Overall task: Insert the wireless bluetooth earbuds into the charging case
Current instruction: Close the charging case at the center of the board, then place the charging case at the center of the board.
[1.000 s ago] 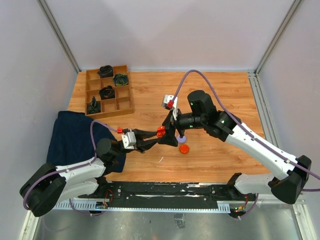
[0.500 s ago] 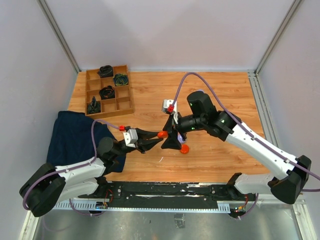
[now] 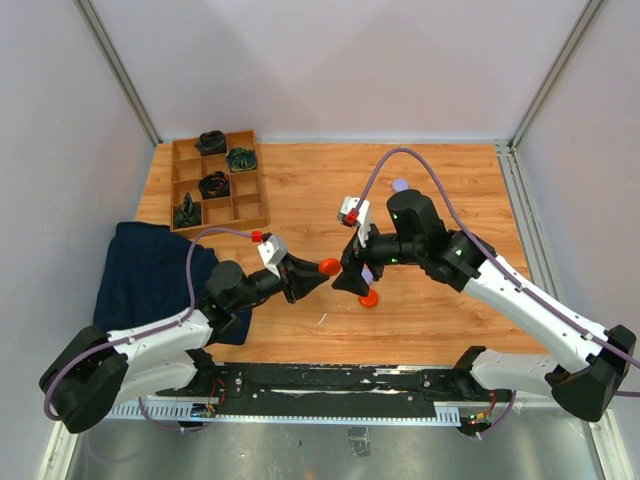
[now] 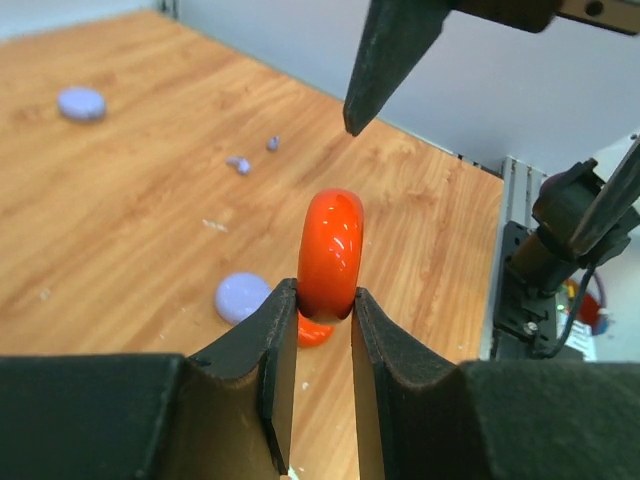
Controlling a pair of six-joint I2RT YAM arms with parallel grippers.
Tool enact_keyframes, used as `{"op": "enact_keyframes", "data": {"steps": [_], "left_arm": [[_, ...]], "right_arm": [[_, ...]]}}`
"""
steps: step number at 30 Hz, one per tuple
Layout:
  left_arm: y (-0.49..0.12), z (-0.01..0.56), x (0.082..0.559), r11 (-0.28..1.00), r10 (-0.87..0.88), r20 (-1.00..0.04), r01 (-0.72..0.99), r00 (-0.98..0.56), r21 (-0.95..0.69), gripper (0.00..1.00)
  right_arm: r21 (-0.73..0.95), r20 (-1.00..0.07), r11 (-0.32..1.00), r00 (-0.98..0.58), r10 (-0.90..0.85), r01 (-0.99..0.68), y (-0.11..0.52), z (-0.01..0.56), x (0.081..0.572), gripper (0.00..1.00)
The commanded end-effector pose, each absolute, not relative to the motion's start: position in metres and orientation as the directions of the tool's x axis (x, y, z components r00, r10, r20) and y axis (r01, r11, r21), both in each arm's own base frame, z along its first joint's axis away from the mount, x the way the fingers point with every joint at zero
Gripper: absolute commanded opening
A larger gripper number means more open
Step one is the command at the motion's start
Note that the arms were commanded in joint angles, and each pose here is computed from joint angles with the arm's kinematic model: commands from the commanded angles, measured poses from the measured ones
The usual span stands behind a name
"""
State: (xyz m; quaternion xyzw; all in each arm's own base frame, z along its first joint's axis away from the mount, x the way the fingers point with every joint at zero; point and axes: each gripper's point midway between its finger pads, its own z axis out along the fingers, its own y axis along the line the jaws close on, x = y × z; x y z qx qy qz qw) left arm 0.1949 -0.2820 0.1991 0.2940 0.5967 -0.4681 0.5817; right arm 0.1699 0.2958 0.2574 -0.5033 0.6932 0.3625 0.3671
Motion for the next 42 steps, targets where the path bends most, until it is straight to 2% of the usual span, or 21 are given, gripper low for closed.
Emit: {"op": "enact_keyframes", "data": {"steps": [1, 5, 10, 18, 29, 32, 36, 42], "left_arm": [[-0.289, 0.171, 0.200, 0.432, -0.162, -0.889, 0.779, -0.429, -0.455, 0.00], [-0.289, 0.134, 0.209, 0.533, -0.166, -0.743, 0.575, -0.649, -0.621, 0.00], [-0.288, 0.093, 0.219, 0.682, -0.077, -0.611, 0.406, -0.788, -0.608, 0.00], [-0.309, 0.047, 0.204, 0.688, 0.063, -0.394, 0.325, -0.917, -0.649, 0.00], [-0.316, 0.028, 0.181, 0.653, 0.104, -0.259, 0.262, -0.960, -0.711, 0.16], [-0.318, 0.027, 0.181, 0.656, 0.103, -0.250, 0.255, -0.963, -0.710, 0.25], [-0.313, 0.027, 0.186, 0.686, 0.082, -0.268, 0.249, -0.960, -0.683, 0.50], [-0.304, 0.026, 0.193, 0.735, 0.056, -0.286, 0.234, -0.956, -0.637, 0.74]], "right_arm": [[0.143, -0.849, 0.441, -0.339, -0.405, -0.886, 0.274, 0.236, 0.197, 0.85], [0.171, -0.829, 0.530, -0.412, -0.378, -0.830, 0.261, 0.214, 0.207, 0.85], [0.220, -0.804, 0.595, -0.489, -0.338, -0.773, 0.248, 0.188, 0.213, 0.85], [0.247, -0.786, 0.634, -0.534, -0.312, -0.733, 0.235, 0.174, 0.218, 0.84], [0.227, -0.785, 0.684, -0.546, -0.292, -0.693, 0.222, 0.163, 0.224, 0.85], [0.220, -0.784, 0.704, -0.552, -0.283, -0.675, 0.217, 0.161, 0.227, 0.85], [0.227, -0.782, 0.727, -0.566, -0.260, -0.648, 0.211, 0.160, 0.233, 0.86], [0.240, -0.780, 0.739, -0.578, -0.239, -0.630, 0.209, 0.164, 0.245, 0.87]]}}
